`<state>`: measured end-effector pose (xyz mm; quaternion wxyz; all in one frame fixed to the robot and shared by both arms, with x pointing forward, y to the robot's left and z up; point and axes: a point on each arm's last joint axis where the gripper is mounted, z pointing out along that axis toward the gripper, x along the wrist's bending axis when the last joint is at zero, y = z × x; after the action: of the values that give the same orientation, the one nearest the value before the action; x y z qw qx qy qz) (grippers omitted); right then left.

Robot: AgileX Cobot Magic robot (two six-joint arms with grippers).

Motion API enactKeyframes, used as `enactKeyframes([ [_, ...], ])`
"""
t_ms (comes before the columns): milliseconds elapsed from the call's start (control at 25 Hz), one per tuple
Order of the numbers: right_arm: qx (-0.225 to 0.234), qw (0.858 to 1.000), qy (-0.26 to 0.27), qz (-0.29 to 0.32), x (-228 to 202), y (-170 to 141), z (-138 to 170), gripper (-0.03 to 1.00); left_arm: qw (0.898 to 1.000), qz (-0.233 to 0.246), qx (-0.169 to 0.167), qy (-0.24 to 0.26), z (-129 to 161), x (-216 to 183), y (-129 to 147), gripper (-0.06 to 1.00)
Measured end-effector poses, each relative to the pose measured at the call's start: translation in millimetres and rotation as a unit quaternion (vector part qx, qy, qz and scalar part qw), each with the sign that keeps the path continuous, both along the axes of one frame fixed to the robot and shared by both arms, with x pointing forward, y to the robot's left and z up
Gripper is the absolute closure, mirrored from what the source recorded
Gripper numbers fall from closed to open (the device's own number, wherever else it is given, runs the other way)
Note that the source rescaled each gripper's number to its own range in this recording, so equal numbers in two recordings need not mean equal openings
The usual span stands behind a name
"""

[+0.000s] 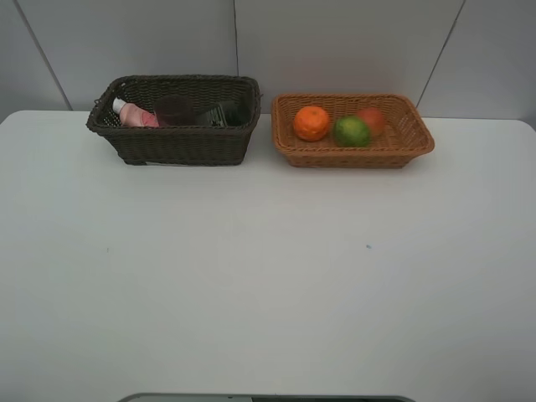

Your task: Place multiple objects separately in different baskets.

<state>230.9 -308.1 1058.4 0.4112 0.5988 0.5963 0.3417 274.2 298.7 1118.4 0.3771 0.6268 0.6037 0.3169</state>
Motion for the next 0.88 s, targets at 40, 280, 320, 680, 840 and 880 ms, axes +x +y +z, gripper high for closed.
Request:
enactKeyframes([
  [40, 0.000, 1.000, 0.000, 0.000, 0.0, 0.0, 0.0, 0.17, 1.000, 0.000, -0.001, -0.008, -1.0, -11.0, 1.5, -0.06],
  [280, 0.000, 1.000, 0.000, 0.000, 0.0, 0.0, 0.0, 0.17, 1.000, 0.001, -0.001, -0.008, -17.7, -51.2, 6.8, -0.06],
  [320, 0.000, 1.000, 0.000, 0.000, 0.0, 0.0, 0.0, 0.17, 1.000, 0.000, 0.001, -0.011, -21.1, -54.0, 7.2, -0.06],
  [680, 0.000, 1.000, 0.000, 0.000, 0.0, 0.0, 0.0, 0.17, 1.000, -0.012, 0.018, 0.015, -62.7, -54.8, 6.7, -0.06],
  [840, 0.000, 1.000, 0.000, 0.000, 0.0, 0.0, 0.0, 0.17, 1.000, -0.018, 0.011, 0.005, -63.4, -52.8, 5.0, -0.06],
  [880, 0.000, 1.000, 0.000, 0.000, 0.0, 0.0, 0.0, 0.17, 1.000, -0.019, 0.013, 0.001, -63.1, -52.5, 4.9, -0.06],
])
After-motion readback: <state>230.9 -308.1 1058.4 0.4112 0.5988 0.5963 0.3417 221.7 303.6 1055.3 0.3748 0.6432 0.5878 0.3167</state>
